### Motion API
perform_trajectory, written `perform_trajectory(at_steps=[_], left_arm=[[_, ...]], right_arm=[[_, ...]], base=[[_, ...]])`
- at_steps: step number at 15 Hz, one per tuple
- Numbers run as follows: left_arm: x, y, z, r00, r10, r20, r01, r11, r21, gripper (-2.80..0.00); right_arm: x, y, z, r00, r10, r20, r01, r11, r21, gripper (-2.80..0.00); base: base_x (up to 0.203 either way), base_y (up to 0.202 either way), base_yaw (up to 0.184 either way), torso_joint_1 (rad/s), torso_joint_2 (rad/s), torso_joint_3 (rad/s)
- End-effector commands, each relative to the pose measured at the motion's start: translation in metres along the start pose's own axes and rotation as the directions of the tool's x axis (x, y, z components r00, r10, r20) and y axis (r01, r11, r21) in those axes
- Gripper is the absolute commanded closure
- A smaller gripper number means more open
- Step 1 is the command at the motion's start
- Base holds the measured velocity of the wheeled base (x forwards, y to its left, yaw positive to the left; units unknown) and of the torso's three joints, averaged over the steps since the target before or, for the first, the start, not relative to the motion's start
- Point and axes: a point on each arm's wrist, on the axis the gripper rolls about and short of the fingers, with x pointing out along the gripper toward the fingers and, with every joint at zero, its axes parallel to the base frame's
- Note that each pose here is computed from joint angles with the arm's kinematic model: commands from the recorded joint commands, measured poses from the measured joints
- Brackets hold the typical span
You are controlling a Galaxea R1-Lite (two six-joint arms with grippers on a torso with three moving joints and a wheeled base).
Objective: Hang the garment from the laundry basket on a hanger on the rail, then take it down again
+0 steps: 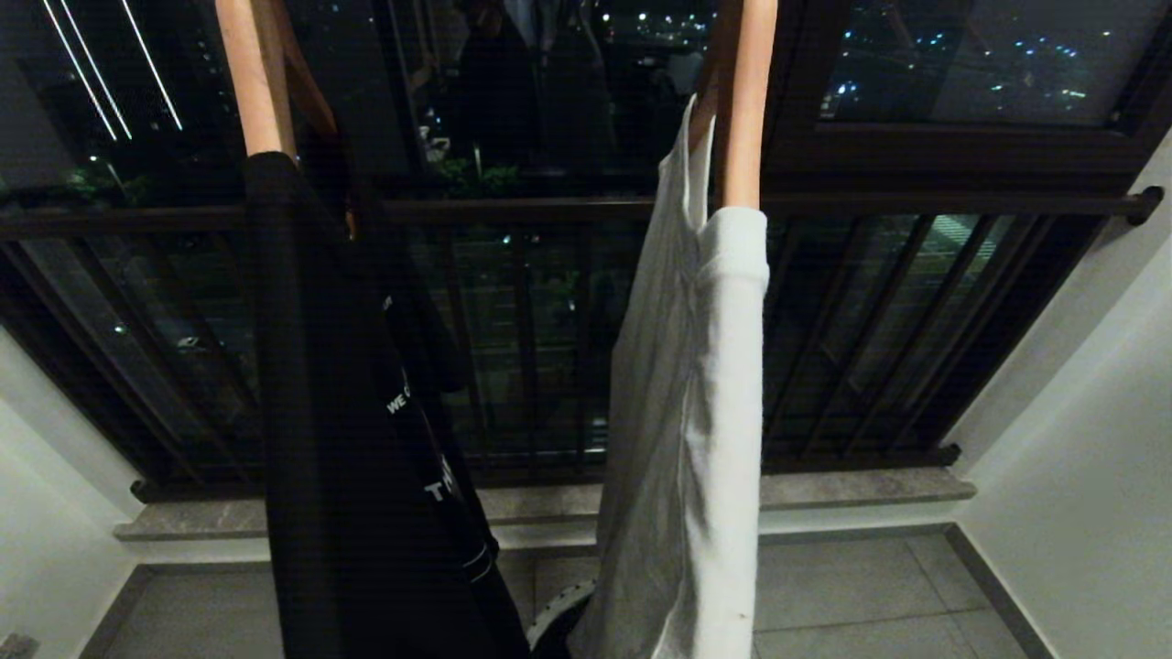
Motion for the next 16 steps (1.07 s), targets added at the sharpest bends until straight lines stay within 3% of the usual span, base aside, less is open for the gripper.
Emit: perform_trajectory(at_steps=[1, 6, 11, 16], left_arm=[[0.000, 0.000, -0.001, 1.000, 0.000, -0.002, 0.000, 1.000, 0.000, 0.00], [0.000, 0.000, -0.001, 1.000, 0.000, -0.002, 0.000, 1.000, 0.000, 0.00], [0.000, 0.000, -0.001, 1.000, 0.000, -0.002, 0.000, 1.000, 0.000, 0.00], [0.000, 0.000, -0.001, 1.000, 0.000, -0.002, 0.000, 1.000, 0.000, 0.00]], right_arm=[[-0.001, 0.000, 0.012, 1.000, 0.014, 0.001, -0.014, 1.000, 0.000, 0.00], [0.008, 0.001, 0.049, 0.996, 0.088, -0.031, -0.087, 0.996, 0.009, 0.00], [0.021, 0.003, 0.095, 0.981, 0.194, -0.027, -0.192, 0.979, 0.068, 0.00], [0.046, 0.006, 0.146, 0.934, 0.355, -0.026, -0.353, 0.933, 0.076, 0.00]], base=[[0.000, 0.000, 0.000, 0.000, 0.00, 0.000], [0.000, 0.000, 0.000, 0.000, 0.00, 0.000], [0.000, 0.000, 0.000, 0.000, 0.00, 0.000], [0.000, 0.000, 0.000, 0.000, 0.00, 0.000]])
